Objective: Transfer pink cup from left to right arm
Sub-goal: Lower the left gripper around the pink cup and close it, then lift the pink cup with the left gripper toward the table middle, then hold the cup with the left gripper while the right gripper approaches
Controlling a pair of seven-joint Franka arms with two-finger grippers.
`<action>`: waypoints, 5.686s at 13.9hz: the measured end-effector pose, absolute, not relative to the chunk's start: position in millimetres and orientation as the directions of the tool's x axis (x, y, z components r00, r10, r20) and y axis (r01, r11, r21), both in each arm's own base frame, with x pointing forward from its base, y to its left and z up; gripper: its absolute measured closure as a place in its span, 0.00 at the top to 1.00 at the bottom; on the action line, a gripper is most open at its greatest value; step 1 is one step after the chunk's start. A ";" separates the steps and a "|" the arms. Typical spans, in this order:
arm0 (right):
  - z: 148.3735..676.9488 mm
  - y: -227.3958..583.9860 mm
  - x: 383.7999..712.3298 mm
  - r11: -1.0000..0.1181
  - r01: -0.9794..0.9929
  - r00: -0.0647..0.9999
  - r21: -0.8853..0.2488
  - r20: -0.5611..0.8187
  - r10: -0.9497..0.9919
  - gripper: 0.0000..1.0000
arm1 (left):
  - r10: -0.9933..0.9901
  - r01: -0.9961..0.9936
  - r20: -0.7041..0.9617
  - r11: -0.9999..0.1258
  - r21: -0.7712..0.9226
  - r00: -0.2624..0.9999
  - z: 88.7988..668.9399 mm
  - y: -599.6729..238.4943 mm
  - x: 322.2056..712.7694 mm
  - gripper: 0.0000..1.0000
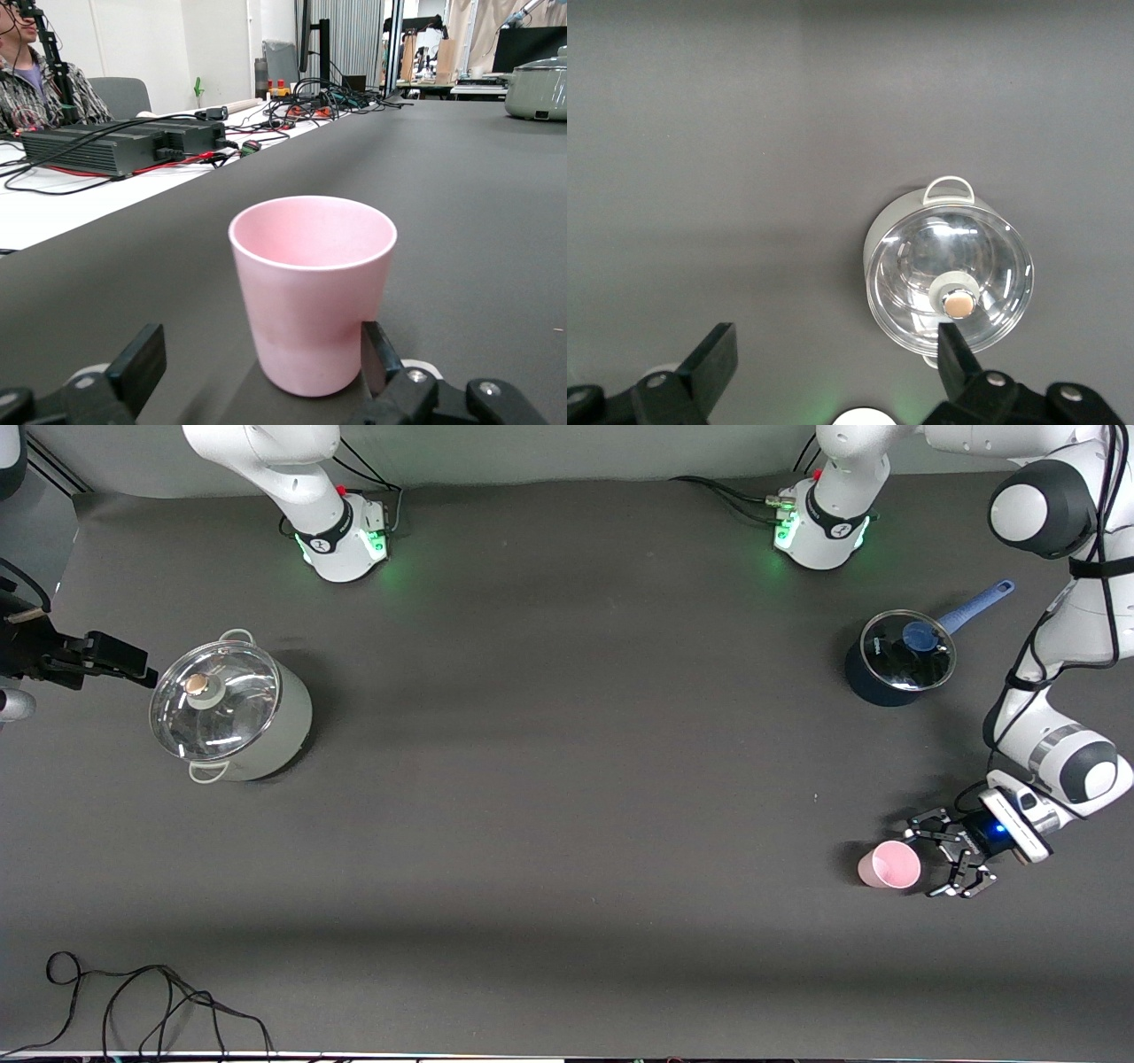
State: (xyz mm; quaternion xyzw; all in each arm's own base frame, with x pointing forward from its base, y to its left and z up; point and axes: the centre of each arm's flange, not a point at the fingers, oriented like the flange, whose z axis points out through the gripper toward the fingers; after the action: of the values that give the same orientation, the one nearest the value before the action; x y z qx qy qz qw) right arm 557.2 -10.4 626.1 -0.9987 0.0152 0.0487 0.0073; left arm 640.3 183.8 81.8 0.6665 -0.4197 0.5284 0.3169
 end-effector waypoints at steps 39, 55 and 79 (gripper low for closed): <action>633.4 -5.5 533.7 -0.999 0.027 0.985 -0.030 -0.168 0.031 1.00 | -0.147 -0.826 0.919 -0.507 0.247 0.365 399.3 -265.2 561.7 0.66; 731.3 163.6 491.7 -0.621 -0.769 0.637 -0.152 -0.264 -0.725 0.94 | -0.177 -0.777 0.904 -0.590 0.219 0.390 513.3 -449.3 417.9 0.66; 651.6 391.0 522.0 -0.543 -0.834 0.549 -0.091 -0.229 -0.804 0.95 | -0.206 -0.758 0.877 -0.610 0.232 0.434 467.6 -451.3 446.0 0.66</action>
State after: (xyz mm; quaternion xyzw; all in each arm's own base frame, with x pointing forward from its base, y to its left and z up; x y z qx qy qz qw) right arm 522.0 391.0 651.6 -0.8748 0.4683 0.0799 0.0950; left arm 446.0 -451.3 467.6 0.7850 -0.3071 0.4343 0.3176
